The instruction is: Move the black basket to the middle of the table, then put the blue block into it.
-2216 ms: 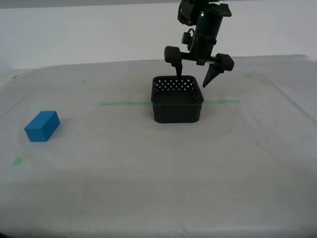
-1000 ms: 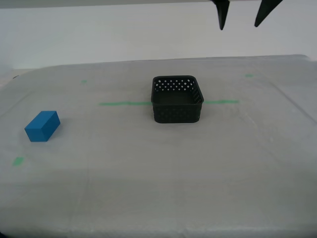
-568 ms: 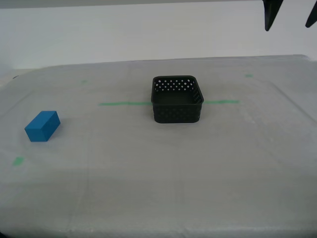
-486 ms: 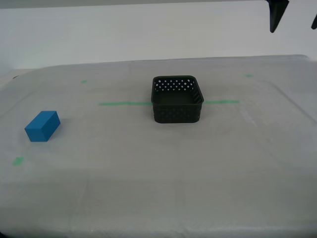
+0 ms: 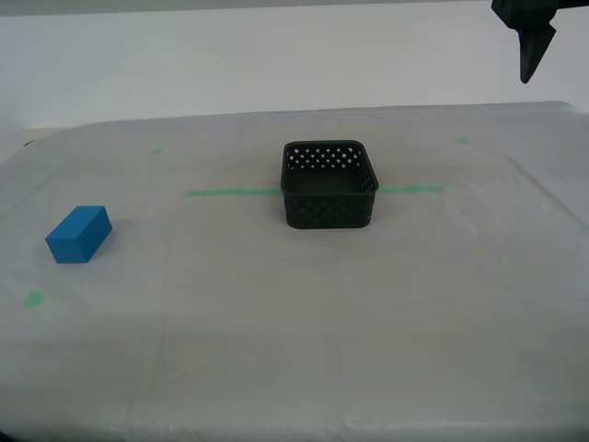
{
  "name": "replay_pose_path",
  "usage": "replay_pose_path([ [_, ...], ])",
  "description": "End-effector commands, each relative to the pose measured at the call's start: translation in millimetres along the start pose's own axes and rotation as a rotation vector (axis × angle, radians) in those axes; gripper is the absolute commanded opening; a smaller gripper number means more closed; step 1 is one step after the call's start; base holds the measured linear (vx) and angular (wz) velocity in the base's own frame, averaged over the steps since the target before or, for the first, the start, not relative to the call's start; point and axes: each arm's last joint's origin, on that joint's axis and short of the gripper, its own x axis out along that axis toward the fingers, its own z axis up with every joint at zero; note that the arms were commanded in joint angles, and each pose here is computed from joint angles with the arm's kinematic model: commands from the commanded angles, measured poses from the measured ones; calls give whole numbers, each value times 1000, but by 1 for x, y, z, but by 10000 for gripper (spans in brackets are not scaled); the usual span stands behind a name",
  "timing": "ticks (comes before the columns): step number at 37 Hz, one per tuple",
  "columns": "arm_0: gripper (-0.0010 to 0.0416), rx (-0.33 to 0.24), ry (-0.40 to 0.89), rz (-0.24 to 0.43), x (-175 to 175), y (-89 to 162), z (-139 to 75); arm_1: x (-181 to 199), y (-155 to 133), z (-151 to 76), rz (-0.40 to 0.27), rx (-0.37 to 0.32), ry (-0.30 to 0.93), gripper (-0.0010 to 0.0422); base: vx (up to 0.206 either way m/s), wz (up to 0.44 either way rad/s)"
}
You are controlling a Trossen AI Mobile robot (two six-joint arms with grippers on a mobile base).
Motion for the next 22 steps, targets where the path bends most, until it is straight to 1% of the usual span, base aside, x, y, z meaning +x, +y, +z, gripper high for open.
replay_pose_path([
  [1,399,0,-2,-3,0,0,0,0,0,1,1,1,-5,0,0,0],
  [22,398,0,-3,-3,0,0,0,0,0,1,1,1,-5,0,0,0],
])
